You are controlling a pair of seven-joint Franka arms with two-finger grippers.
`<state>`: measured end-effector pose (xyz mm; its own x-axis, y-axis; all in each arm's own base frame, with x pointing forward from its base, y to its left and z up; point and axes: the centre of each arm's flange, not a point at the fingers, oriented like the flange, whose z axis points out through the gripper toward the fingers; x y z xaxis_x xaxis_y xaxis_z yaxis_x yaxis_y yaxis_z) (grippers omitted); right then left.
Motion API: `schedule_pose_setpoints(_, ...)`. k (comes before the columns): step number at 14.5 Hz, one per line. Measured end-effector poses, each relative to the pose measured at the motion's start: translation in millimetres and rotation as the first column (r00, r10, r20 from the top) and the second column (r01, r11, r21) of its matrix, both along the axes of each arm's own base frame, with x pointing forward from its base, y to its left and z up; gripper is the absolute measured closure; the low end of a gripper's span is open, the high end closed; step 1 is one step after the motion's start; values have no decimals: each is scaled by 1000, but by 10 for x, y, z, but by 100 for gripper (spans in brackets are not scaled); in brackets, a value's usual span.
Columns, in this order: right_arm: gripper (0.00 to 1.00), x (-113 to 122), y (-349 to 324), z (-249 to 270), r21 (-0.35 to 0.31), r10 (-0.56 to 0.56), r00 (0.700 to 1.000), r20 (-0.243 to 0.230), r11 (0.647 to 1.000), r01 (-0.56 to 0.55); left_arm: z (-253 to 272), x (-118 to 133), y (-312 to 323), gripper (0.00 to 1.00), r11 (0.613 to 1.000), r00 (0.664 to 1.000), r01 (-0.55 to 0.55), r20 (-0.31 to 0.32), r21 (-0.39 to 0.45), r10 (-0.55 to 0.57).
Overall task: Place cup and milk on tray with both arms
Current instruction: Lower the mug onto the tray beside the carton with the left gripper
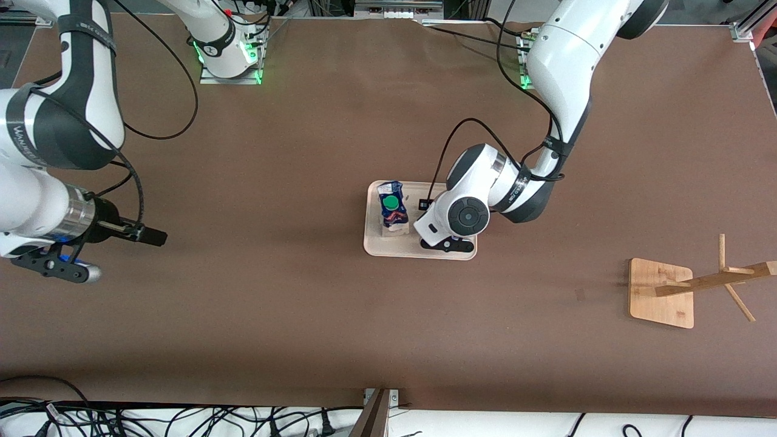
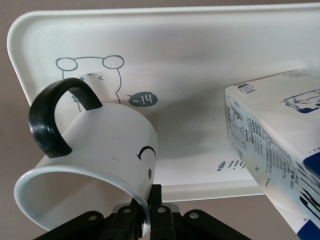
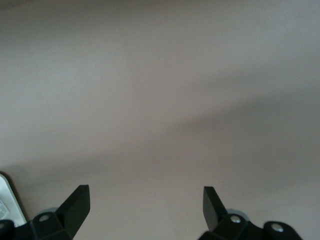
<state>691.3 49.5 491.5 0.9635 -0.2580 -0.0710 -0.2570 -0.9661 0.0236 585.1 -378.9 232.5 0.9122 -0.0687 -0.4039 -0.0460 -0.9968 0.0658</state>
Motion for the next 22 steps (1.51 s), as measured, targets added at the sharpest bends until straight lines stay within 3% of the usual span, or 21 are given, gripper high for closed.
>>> schedule_pose_setpoints(3,0,47,-68,23,-111,35,999,38,993,-30,-2,-2,5,93,1000,1000,0,-3,2,0)
schedule_pose_setpoints(4,0,64,-8,2,-126,54,997,51,991,-47,-12,-3,7,87,1000,1000,0,-4,3,0)
schedule_pose_setpoints(8,0,99,-56,-241,-96,66,995,77,994,-58,-92,-2,29,79,1000,1000,-2,-13,10,2)
schedule_pose_setpoints(10,0,80,-282,-327,-65,42,995,88,997,-36,-98,14,54,67,1000,1000,-6,-12,13,6)
schedule_pose_setpoints(15,0,-87,-549,55,-40,10,995,96,999,-6,115,61,123,20,999,999,0,-37,34,1)
schedule_pose_setpoints(17,0,-126,-597,140,-39,1,995,99,999,3,340,161,259,3,999,1000,-18,-18,40,19)
schedule_pose_setpoints(22,0,-326,-612,247,-37,0,994,112,999,4,1333,506,835,0,994,987,-113,115,-10,113)
